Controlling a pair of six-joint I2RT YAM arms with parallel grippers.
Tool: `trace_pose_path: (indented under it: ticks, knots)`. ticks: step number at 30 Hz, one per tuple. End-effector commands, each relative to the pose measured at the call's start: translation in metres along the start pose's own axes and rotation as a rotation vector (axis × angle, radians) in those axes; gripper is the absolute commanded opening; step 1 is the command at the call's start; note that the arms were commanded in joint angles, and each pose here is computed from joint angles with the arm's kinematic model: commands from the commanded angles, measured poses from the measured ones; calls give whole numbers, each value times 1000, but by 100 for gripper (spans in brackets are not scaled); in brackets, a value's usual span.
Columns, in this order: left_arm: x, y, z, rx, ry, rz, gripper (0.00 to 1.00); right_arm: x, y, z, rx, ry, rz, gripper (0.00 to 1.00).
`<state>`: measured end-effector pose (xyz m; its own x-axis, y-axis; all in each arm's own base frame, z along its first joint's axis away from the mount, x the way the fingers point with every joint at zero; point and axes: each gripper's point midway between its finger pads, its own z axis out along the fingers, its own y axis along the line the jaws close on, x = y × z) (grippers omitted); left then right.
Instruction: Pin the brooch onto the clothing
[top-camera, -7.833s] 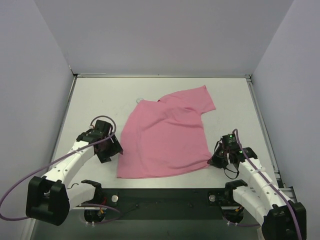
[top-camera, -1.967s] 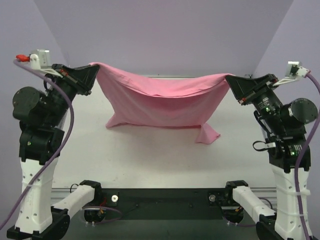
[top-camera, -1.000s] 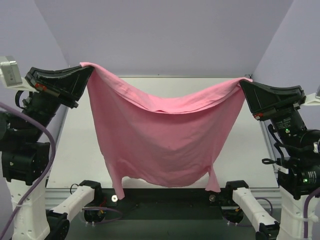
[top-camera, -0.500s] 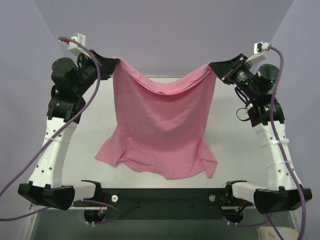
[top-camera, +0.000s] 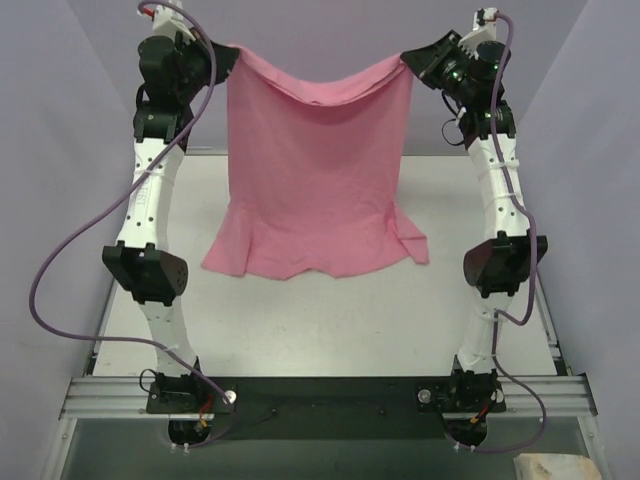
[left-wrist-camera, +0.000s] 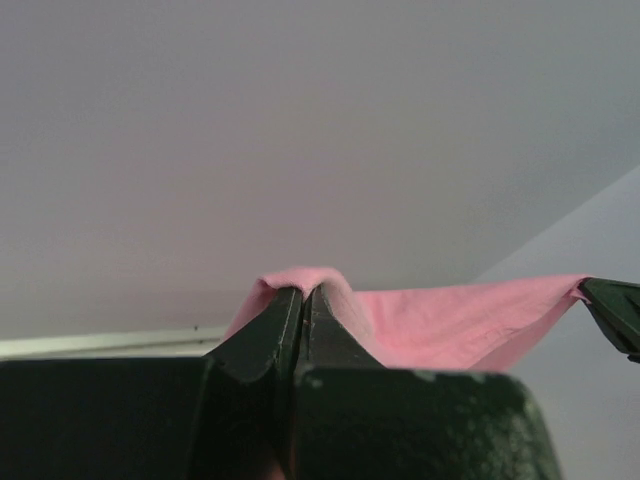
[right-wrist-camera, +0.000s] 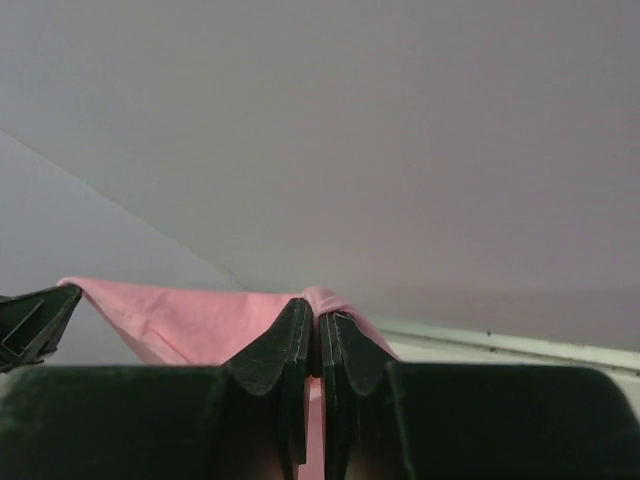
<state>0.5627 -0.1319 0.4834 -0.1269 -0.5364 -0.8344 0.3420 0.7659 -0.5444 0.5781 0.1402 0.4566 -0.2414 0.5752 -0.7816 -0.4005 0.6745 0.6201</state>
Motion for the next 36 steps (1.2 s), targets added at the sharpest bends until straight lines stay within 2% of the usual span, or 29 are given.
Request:
trace_pose_path:
  ticks: [1,5,6,9,11,14,16,18,19,21,22,23,24,25,26,27,28,29,30,33,35,36]
  knots:
    - [-108,-47,-16,120,-303,29,0,-81,37,-10,-116,-226,-42,0]
    - [-151,-65,-33,165,-475,96,0,-126,53,-31,-135,-401,-82,0]
    - [-168,-81,-50,190,-530,138,0,-139,64,-39,-154,-453,-116,0]
    - [-186,-100,-74,219,-604,213,0,-170,90,-64,-186,-572,-173,0]
    - [-187,-111,-84,249,-597,244,0,-183,105,-81,-194,-627,-213,0]
    - [-175,-110,-83,262,-556,283,0,-181,113,-93,-218,-624,-241,0]
    - [-163,-106,-80,262,-510,304,0,-161,96,-85,-206,-565,-224,0]
    - [-135,-90,-72,244,-427,306,0,-148,99,-92,-229,-537,-206,0]
    - [-127,-89,-72,259,-416,311,0,-125,57,-83,-163,-476,-174,0]
    - [-76,-55,-68,210,-303,251,0,-106,52,-93,-177,-433,-141,0]
    - [-69,-52,-74,218,-324,238,0,-65,16,-85,-121,-344,-85,0]
    - [-59,-51,-90,222,-322,194,0,-53,14,-92,-121,-318,-56,0]
    - [-9,-16,-86,176,-247,147,0,-27,1,-93,-109,-259,-30,0]
    - [15,3,-92,124,-216,109,0,12,-27,-98,-54,-187,21,0]
    - [26,4,-107,121,-209,71,0,40,-44,-102,-22,-140,57,0]
    - [81,38,-114,60,-113,25,0,64,-55,-106,-8,-91,107,0]
    - [102,48,-122,37,-77,-1,0,85,-64,-112,9,-56,146,0]
    - [114,49,-135,31,-62,-20,0,136,-92,-125,55,21,209,0]
    - [162,74,-149,-27,22,-59,0,158,-97,-132,57,57,238,0]
    - [221,95,-179,-88,123,-106,0,241,-132,-163,136,203,300,0]
    - [246,101,-192,-105,184,-132,0,292,-156,-189,239,312,381,0]
    - [257,104,-198,-111,211,-144,0,310,-152,-195,242,350,421,0]
